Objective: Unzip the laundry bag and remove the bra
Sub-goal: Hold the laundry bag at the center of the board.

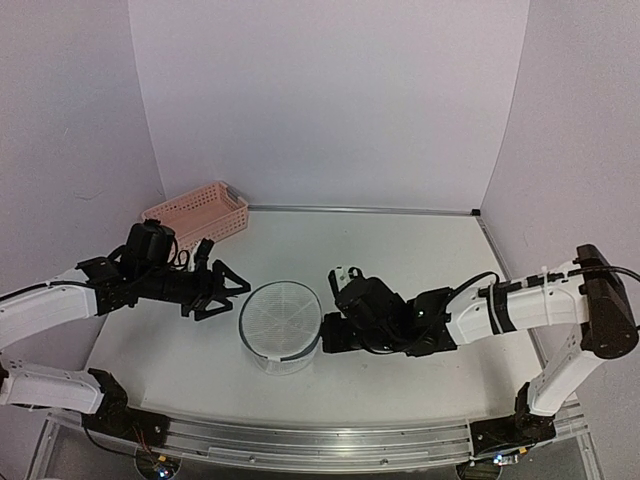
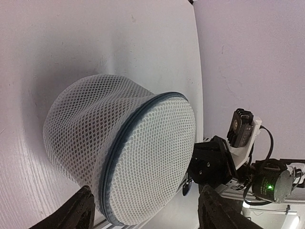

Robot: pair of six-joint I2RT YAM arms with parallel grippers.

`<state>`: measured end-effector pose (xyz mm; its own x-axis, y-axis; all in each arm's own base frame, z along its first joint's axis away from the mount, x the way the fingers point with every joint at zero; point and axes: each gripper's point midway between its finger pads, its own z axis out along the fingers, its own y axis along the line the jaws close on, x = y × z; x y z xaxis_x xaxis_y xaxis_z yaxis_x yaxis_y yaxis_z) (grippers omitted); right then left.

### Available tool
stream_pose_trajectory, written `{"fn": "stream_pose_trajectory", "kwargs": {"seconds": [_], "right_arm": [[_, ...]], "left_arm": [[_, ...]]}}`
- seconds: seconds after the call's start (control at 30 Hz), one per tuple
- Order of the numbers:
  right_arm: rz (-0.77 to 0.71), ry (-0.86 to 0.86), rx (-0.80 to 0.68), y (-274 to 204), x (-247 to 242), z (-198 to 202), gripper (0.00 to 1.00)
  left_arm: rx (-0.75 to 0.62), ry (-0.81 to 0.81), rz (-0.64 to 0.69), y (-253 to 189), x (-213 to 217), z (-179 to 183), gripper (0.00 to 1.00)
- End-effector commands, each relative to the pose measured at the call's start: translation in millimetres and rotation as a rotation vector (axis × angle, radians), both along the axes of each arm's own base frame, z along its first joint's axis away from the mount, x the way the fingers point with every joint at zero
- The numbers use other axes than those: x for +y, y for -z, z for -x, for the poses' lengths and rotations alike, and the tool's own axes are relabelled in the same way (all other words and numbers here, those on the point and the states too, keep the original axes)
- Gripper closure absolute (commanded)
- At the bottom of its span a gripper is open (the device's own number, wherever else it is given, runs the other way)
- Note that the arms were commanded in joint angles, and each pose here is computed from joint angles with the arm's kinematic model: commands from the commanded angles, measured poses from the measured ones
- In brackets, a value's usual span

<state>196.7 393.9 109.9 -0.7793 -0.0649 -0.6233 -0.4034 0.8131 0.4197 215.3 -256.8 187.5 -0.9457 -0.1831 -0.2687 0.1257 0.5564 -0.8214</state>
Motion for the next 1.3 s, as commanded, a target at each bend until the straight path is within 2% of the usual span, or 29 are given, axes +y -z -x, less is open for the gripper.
{"fn": "stream_pose_trajectory", "kwargs": {"seconds": [0.0, 0.23, 0.43, 0.53, 1.0, 1.13, 1.27], "right_arm": [[-0.097, 0.165, -0.046, -22, 7, -20, 1.0], [-0.127, 0.27, -0.071, -24, 5, -34, 1.0], [-0.166, 0.33, -0.092, -37, 11, -44, 1.0], [-0.17, 0.335, -0.092, -37, 16, -45, 1.0], [-0.212, 0.304, -0.091, -40, 31, -40, 1.0], [-0.208, 0.292, -0.105, -43, 30, -36, 1.0], [-0.202, 0.273, -0.113, -44, 26, -28, 1.0]], "left_arm": [[0.042, -0.059, 0.034, -2, 9, 6, 0.24], [0.111, -0.057, 0.083, 10, 12, 22, 0.22], [0.19, -0.019, 0.2, 17, -8, 41, 0.21], [0.191, -0.017, 0.25, 11, -20, 44, 0.21], [0.23, -0.047, 0.312, 10, -46, 45, 0.2], [0.257, -0.029, 0.312, 18, -57, 47, 0.22], [0.243, -0.055, 0.314, 20, -55, 43, 0.31]]}}
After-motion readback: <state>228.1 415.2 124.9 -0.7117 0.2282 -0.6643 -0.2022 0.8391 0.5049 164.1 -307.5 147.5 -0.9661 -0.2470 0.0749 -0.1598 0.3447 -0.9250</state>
